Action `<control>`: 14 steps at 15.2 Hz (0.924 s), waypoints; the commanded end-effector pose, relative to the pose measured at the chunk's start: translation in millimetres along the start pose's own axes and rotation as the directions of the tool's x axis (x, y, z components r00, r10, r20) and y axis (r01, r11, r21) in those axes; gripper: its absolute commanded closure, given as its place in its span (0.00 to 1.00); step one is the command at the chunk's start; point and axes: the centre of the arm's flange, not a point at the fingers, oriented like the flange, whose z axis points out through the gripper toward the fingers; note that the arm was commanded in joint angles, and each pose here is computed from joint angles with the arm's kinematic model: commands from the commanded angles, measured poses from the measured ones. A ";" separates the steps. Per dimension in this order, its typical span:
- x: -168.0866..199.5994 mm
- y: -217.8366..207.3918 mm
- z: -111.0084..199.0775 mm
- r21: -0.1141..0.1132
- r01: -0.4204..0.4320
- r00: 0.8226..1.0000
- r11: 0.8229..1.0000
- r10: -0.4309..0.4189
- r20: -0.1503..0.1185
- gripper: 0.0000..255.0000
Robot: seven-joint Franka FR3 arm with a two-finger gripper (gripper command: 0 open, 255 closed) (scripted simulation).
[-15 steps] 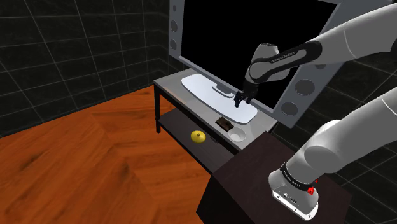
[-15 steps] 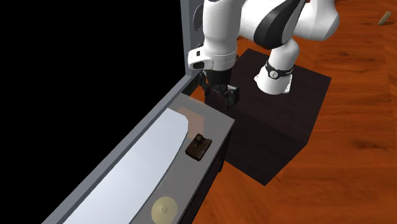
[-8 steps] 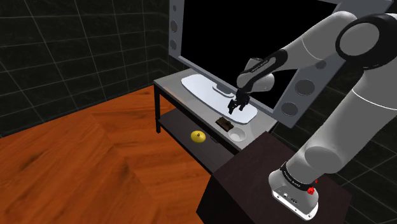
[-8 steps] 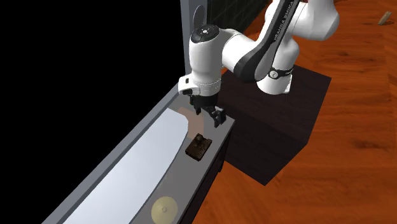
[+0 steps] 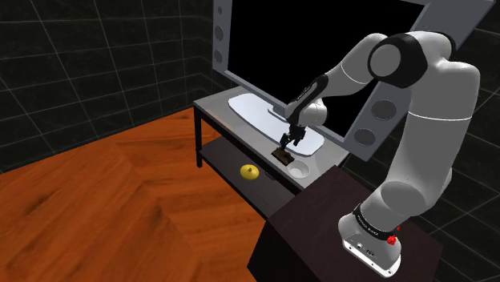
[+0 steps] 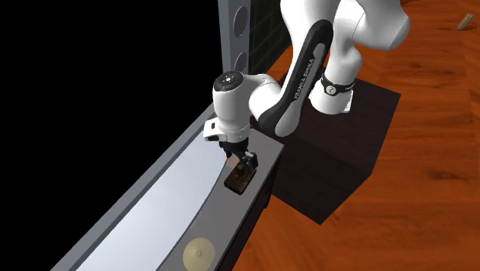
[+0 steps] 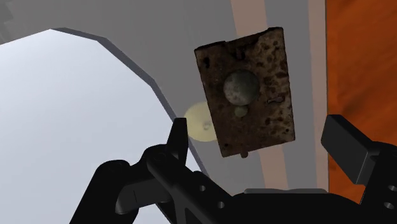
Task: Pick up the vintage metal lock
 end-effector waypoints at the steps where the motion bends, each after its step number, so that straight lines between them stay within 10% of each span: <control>1: 1.0 0.5 12.5 0.001 0.000 1.000 1.000 0.000 -0.001 0.00; 8: 1.4 2.8 41.9 0.001 0.000 1.000 1.000 0.000 -0.001 0.00; 9: 1.4 2.4 42.0 0.001 0.000 1.000 1.000 0.000 -0.001 1.00; 14: 1.3 2.3 42.1 0.001 0.000 1.000 1.000 0.000 -0.001 1.00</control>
